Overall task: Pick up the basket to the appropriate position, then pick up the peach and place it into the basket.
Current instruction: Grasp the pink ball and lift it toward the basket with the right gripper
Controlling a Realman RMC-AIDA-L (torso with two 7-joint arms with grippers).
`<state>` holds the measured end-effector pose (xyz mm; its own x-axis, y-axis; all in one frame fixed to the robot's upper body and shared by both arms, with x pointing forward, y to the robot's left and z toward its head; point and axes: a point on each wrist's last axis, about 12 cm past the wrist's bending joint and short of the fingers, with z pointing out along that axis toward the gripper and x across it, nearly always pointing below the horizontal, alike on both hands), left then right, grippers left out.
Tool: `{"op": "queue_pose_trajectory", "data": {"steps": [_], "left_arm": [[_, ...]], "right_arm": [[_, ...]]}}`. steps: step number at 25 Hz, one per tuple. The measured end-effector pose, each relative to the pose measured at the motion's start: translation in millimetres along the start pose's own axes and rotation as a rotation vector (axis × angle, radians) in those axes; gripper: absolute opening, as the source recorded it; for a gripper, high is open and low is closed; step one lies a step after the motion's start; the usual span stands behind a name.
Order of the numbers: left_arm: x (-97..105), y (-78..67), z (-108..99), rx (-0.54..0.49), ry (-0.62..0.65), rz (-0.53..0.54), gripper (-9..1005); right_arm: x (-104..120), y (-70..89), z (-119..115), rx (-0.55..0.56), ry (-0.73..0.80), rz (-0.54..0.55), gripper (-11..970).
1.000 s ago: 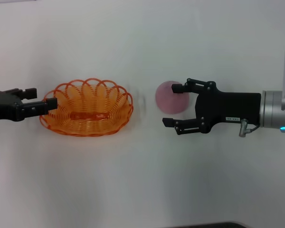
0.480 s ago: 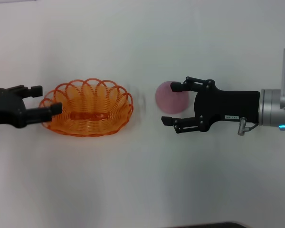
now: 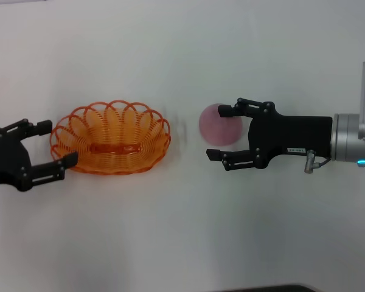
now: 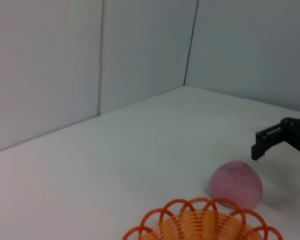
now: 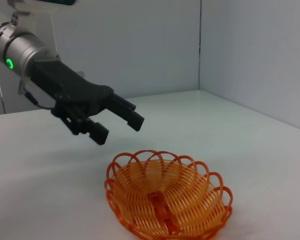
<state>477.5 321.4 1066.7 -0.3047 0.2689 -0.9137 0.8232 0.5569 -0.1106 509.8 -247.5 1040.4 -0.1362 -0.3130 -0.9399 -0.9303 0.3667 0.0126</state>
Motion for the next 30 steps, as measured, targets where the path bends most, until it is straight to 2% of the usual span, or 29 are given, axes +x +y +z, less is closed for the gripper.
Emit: {"op": "queue_pose_trajectory", "data": {"steps": [4, 15, 23, 30], "left_arm": [[10, -5.9, -3, -0.003, -0.009, 0.039, 844], [24, -11.5, -8, -0.014, 0.017, 0.013, 836], [48, -23.3, -22, -0.064, 0.009, -0.019, 833], [51, -26.1, -21, -0.062, -0.004, -0.018, 834]], "right_arm": [[0, -0.2, 0, 0.001, 0.001, -0.001, 945], [0, -0.9, 1, 0.007, 0.004, -0.001, 946], [1, -1.0, 1, 0.011, 0.007, 0.001, 946], [3, -0.7, 1, 0.014, 0.011, 0.016, 946]]}}
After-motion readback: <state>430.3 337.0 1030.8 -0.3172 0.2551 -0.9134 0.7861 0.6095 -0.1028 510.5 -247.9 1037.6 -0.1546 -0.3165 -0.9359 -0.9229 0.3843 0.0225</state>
